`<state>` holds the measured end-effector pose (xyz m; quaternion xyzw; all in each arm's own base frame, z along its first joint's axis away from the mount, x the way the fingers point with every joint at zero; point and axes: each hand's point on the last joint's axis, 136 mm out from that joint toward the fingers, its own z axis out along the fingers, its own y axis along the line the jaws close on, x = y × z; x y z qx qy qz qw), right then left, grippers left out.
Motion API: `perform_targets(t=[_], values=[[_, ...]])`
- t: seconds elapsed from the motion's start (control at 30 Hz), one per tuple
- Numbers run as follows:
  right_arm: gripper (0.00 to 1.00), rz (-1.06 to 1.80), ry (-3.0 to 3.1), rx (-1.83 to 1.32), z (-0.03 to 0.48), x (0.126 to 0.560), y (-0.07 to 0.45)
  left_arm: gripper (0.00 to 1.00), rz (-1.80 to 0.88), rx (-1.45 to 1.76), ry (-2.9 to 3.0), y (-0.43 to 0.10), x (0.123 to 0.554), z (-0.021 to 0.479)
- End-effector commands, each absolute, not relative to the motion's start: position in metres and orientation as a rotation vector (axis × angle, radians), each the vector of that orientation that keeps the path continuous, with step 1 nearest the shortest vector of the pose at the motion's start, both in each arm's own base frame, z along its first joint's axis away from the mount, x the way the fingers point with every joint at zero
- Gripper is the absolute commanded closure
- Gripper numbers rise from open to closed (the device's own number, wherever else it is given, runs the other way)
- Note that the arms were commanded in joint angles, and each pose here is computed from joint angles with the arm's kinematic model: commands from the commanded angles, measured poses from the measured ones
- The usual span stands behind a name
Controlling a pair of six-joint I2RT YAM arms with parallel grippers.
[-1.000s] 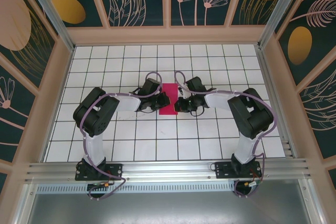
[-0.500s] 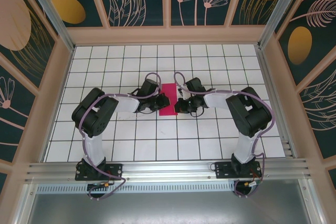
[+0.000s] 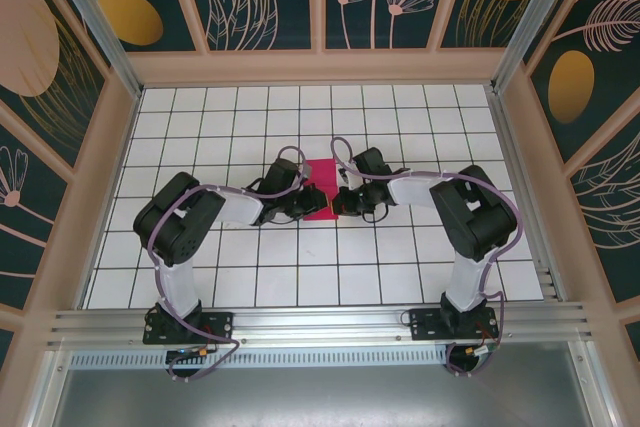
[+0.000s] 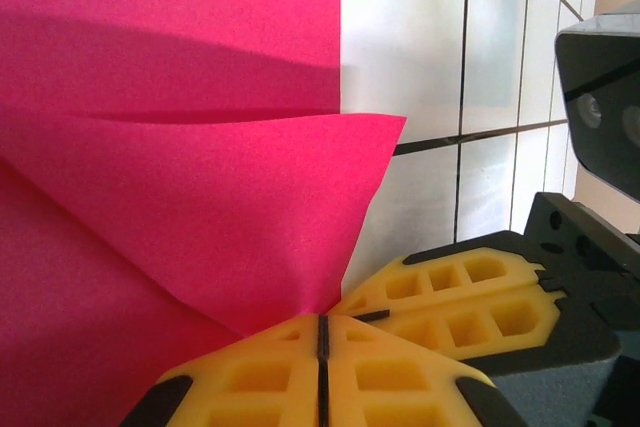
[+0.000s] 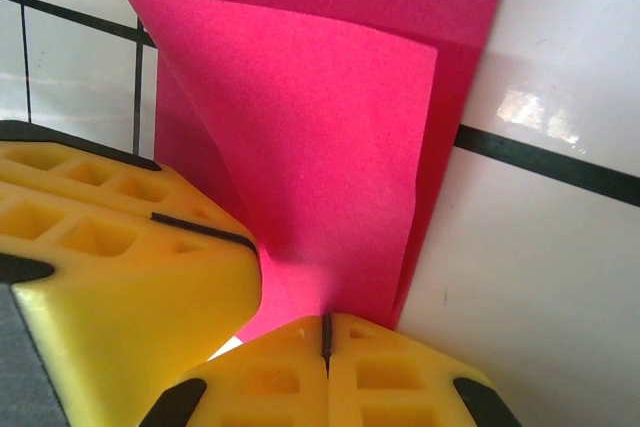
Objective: Fold a paper plane with a square sheet of paper (pick it up from the middle)
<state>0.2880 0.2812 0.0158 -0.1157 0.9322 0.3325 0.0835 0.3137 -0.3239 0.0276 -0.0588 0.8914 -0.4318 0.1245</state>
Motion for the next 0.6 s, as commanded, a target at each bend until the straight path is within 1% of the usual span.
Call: perform_targets(t=[0.0, 0.13, 0.3, 0.57], values=[[0.95, 0.854, 2.935, -0.325, -0.022, 0.266, 0.261, 0.89, -1.189, -0.232, 2.593, -0.320, 0.324, 0.023], [0.95, 0.831, 2.950, -0.340, -0.027, 0.260, 0.259, 0.89, -1.113, -0.281, 2.634, -0.315, 0.326, 0.006], [0.95, 0.734, 2.981, -0.346, -0.035, 0.258, 0.252, 0.90, -0.970, -0.331, 2.696, -0.299, 0.323, -0.012], [0.95, 0.551, 3.064, -0.315, -0.057, 0.250, 0.230, 0.90, -0.806, -0.322, 2.700, -0.282, 0.330, -0.012]])
